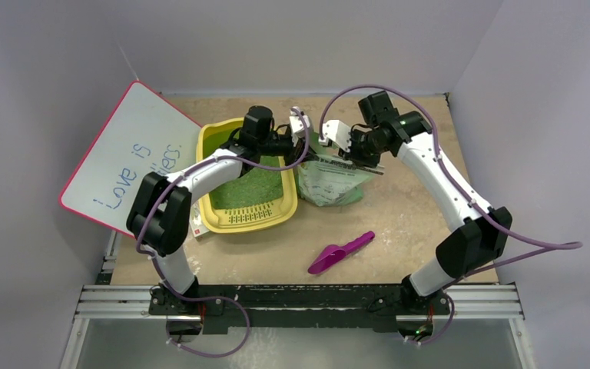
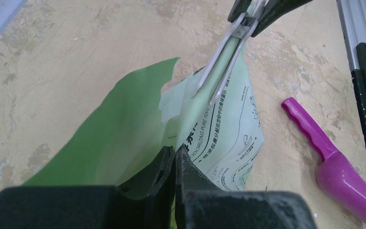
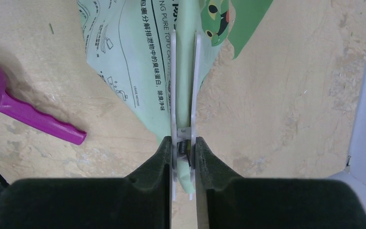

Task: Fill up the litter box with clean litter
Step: Clamp the cat litter bag at the center of the board, then reset both arms

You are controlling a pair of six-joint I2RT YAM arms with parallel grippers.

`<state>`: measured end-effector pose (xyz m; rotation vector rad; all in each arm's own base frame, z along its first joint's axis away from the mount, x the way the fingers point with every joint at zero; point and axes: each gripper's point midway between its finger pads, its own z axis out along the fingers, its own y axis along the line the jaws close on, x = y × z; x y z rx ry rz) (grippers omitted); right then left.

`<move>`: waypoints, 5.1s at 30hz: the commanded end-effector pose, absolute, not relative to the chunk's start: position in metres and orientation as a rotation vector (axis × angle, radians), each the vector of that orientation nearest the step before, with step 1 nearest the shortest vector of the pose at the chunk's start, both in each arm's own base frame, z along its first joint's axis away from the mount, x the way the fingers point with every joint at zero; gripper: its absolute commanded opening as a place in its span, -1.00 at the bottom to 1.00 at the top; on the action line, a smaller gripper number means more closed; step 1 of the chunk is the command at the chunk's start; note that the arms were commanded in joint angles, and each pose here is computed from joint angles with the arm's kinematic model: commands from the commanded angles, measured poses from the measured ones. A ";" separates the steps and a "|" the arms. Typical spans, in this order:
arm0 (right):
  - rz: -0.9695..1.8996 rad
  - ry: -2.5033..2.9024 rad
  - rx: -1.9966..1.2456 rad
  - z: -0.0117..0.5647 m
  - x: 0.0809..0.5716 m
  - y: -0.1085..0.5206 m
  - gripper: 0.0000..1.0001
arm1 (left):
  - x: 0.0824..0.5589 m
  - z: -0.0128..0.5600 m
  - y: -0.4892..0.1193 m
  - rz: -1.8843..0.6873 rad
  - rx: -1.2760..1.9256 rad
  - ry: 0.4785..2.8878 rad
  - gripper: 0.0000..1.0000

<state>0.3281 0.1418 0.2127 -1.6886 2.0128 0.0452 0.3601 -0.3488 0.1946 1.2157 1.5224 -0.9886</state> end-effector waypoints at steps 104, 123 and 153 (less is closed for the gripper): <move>0.248 1.593 -1.369 0.279 0.324 0.177 0.24 | 0.358 0.284 -0.357 -1.087 1.006 1.322 -0.49; 0.180 1.483 -0.457 0.374 0.333 0.125 0.98 | 0.382 0.352 -0.296 -0.836 0.522 1.374 0.43; 0.343 1.819 0.122 0.328 0.347 0.003 0.98 | 0.329 0.331 0.062 0.209 -0.852 1.593 0.70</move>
